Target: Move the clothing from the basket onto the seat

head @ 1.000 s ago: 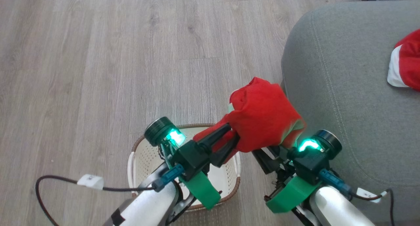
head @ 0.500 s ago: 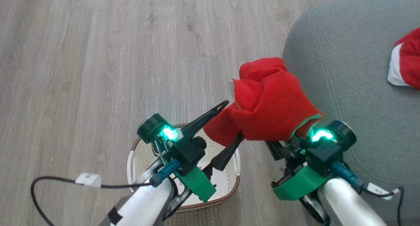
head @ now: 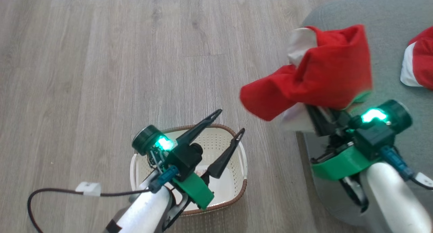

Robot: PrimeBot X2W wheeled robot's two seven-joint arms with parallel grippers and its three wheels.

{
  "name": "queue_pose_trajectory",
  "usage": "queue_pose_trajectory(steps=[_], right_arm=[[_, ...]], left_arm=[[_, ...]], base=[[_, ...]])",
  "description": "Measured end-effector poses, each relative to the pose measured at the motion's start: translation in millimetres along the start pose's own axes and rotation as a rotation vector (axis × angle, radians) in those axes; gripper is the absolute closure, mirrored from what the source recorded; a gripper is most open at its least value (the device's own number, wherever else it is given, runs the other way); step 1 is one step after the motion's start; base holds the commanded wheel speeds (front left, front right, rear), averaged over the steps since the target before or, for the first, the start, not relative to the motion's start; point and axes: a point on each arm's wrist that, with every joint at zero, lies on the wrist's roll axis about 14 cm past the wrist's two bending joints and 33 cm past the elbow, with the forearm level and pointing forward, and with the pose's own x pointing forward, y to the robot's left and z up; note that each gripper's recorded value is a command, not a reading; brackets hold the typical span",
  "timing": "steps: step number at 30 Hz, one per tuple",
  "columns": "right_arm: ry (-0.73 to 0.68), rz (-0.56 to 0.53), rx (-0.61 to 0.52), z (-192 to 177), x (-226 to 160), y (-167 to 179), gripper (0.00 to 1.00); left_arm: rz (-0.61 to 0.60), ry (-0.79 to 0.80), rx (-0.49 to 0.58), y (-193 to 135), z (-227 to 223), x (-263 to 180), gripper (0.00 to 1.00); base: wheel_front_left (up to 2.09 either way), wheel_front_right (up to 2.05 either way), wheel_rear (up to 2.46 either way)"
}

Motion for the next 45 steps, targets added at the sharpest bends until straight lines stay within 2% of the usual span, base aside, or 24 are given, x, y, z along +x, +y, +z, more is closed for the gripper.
queue_pose_trajectory(steps=[14,26,38,45], right_arm=[[0.042,-0.212,-0.071,-2.2,-29.7,-72.0,1.0],[0.158,-0.313,0.002,-34.9,-72.7,-78.6,1.0],[0.16,-0.327,-0.016,-32.8,-77.7,-82.8,1.0],[0.158,-0.373,-0.06,-23.5,-93.8,-95.5,1.0]], left_arm=[[-0.032,0.076,-0.089,-30.6,-24.4,-17.6,0.0],[-0.053,0.143,-0.135,-52.6,-42.5,-34.9,0.0],[-0.04,0.139,-0.139,-48.4,-42.1,-31.5,0.0],[-0.094,0.152,-0.166,-65.0,-48.0,-25.6,0.0]], base=[[0.0,0.0,0.0],[0.0,0.0,0.0],[0.0,0.0,0.0],[0.0,0.0,0.0]])
